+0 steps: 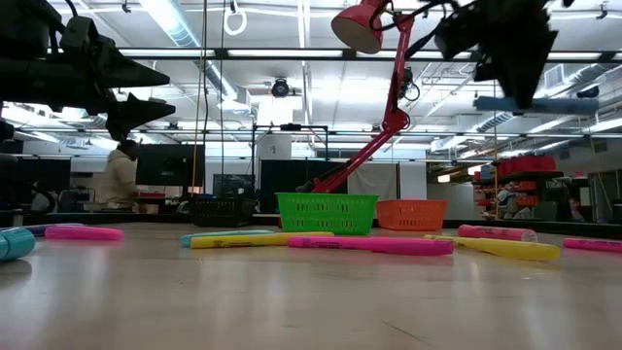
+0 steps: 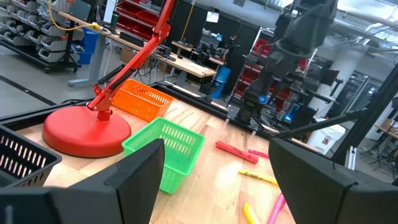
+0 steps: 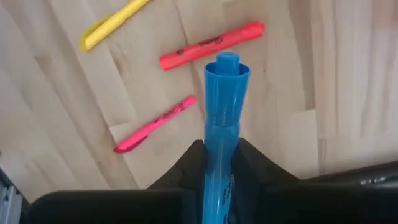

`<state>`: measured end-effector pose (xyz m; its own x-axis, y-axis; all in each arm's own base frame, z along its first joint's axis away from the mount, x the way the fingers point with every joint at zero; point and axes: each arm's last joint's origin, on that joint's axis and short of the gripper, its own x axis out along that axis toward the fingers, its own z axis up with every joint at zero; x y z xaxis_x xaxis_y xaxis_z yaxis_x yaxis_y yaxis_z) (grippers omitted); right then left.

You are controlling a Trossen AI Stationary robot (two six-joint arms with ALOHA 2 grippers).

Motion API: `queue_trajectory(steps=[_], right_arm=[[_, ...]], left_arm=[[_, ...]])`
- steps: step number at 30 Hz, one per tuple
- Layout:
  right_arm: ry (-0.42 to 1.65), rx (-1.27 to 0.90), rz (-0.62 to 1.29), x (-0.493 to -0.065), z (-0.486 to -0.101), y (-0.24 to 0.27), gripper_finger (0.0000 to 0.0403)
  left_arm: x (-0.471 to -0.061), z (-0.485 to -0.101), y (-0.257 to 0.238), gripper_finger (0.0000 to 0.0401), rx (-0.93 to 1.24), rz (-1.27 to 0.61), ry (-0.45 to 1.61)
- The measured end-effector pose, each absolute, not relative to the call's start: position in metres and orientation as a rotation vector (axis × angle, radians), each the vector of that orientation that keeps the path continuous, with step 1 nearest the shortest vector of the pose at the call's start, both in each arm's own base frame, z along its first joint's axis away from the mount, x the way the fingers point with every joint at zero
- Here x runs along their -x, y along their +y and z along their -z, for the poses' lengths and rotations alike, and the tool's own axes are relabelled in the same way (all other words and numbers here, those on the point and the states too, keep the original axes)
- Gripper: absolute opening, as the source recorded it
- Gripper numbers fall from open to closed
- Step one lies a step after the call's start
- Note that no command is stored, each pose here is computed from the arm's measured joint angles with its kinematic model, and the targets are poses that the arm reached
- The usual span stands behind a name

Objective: Pick & Place Markers
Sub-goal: Put the big blue highlighter into the green basket

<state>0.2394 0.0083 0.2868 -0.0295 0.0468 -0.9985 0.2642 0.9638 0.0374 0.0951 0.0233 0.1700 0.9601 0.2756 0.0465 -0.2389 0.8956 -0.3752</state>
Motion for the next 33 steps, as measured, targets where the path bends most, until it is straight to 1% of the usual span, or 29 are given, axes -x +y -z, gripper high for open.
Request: queue_trajectory(steps=[6, 22, 33], right_arm=[[1.593, -0.215, 0.166, -0.255, -0.28, -0.01, 0.005], [1.523, -0.104, 0.106, -0.327, -0.3, -0.059, 0.005], [1.498, -0.021, 0.081, -0.364, -0.299, -0.098, 0.005]], left_arm=[[-0.095, -0.17, 0.023, 0.0296, 0.376, -0.267, -0.1], [-0.095, -0.17, 0.023, 0.0296, 0.376, -0.267, -0.099], [-0.095, -0.17, 0.023, 0.0296, 0.376, -0.267, -0.099]])
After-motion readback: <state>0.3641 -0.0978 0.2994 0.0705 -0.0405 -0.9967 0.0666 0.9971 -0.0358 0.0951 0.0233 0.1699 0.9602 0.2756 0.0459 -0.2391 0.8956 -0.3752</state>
